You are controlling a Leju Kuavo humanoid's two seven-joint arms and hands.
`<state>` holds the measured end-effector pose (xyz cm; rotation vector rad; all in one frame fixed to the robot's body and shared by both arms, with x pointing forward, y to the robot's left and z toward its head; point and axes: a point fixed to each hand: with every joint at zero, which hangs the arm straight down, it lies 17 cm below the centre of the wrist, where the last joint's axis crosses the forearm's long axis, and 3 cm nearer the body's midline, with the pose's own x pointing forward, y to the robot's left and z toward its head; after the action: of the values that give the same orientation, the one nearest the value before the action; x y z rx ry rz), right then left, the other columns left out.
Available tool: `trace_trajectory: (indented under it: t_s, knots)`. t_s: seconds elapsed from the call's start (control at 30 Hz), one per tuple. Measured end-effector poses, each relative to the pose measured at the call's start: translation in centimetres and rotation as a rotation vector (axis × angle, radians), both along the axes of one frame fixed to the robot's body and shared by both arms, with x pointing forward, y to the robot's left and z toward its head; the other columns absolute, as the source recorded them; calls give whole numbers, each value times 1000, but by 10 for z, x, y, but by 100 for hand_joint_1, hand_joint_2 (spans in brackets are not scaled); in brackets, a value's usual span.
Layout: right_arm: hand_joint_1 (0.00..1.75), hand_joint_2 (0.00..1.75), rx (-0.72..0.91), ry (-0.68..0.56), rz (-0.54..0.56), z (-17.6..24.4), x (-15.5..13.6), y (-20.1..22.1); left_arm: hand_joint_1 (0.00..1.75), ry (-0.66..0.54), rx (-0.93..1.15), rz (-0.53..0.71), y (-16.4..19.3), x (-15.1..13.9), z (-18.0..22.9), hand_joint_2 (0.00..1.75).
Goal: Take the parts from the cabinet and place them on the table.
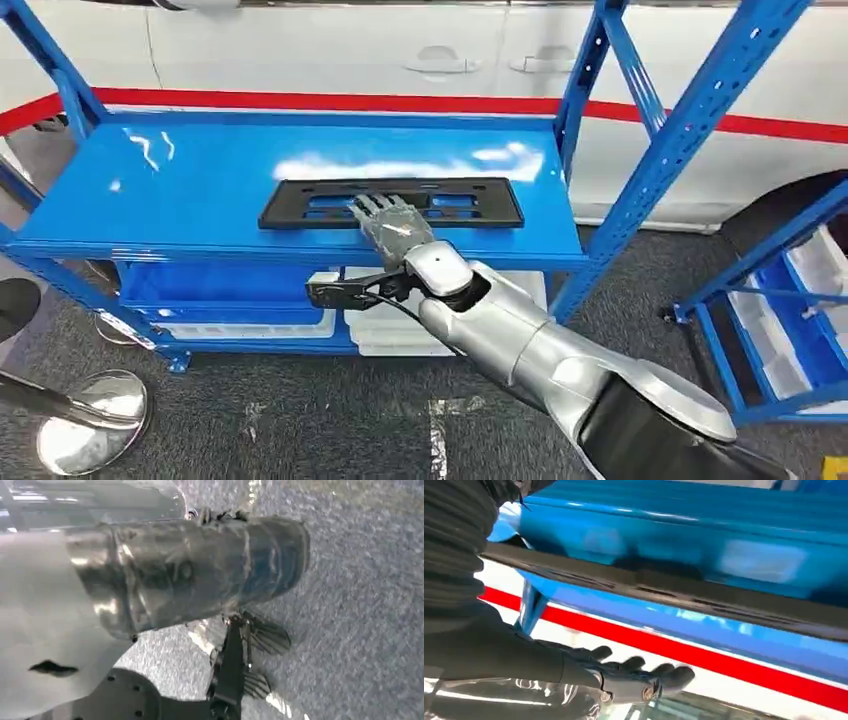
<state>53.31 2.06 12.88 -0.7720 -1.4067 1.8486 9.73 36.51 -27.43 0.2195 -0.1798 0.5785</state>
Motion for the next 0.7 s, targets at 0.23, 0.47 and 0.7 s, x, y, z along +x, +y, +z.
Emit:
trace_trajectory:
  t_s: [0.23,0.47,0.7]
  knots:
    - [0,175,-11,6,-19,-6,3,-8,0,-1,1,0,1,1,0,0]
    - [0,175,-21,12,-31,-11,4,-14,0,6,5,1,3,-2,0,0]
    - [0,175,-40,-16,-41,-1,14,-22,0,14,3,1,3,-3,0,0]
